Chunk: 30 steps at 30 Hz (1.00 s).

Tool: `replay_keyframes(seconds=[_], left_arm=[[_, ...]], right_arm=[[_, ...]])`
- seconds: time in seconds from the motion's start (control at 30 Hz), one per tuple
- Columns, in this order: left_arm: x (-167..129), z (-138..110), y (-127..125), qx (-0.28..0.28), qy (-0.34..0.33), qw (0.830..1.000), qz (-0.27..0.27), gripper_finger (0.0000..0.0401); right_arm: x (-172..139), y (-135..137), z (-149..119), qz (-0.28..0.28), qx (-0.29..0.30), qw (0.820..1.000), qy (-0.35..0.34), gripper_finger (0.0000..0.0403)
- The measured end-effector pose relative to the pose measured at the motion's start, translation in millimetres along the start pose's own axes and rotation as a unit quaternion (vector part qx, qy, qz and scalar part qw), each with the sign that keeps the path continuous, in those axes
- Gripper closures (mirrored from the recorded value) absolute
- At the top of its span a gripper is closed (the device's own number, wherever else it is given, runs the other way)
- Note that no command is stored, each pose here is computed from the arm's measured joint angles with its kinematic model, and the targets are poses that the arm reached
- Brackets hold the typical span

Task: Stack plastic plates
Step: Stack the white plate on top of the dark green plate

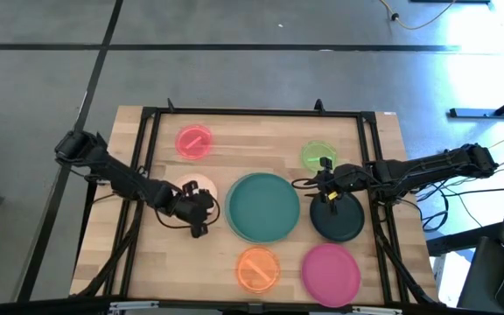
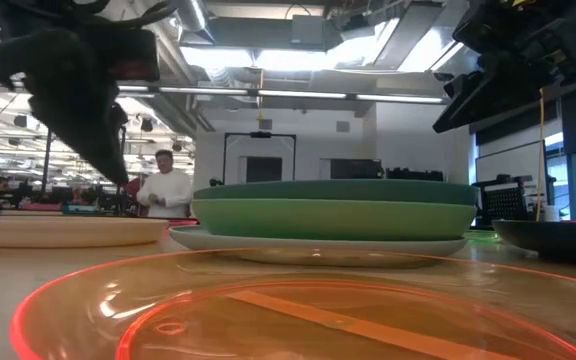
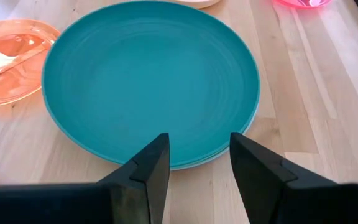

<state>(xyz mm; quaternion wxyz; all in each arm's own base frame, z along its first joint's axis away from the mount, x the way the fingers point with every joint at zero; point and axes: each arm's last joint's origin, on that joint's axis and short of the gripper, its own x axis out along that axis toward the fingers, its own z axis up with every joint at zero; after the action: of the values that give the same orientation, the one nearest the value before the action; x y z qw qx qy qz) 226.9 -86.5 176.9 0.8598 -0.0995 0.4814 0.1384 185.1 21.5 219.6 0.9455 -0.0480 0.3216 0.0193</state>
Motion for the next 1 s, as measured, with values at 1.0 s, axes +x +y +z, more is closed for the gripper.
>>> replay_keyframes(seconds=[1.0], left_arm=[[31,-30,-21,0.014,0.087,0.996,0.021,0.03]], right_arm=[[0,0,0,0.0,0.002,1.0,0.001,0.0244]])
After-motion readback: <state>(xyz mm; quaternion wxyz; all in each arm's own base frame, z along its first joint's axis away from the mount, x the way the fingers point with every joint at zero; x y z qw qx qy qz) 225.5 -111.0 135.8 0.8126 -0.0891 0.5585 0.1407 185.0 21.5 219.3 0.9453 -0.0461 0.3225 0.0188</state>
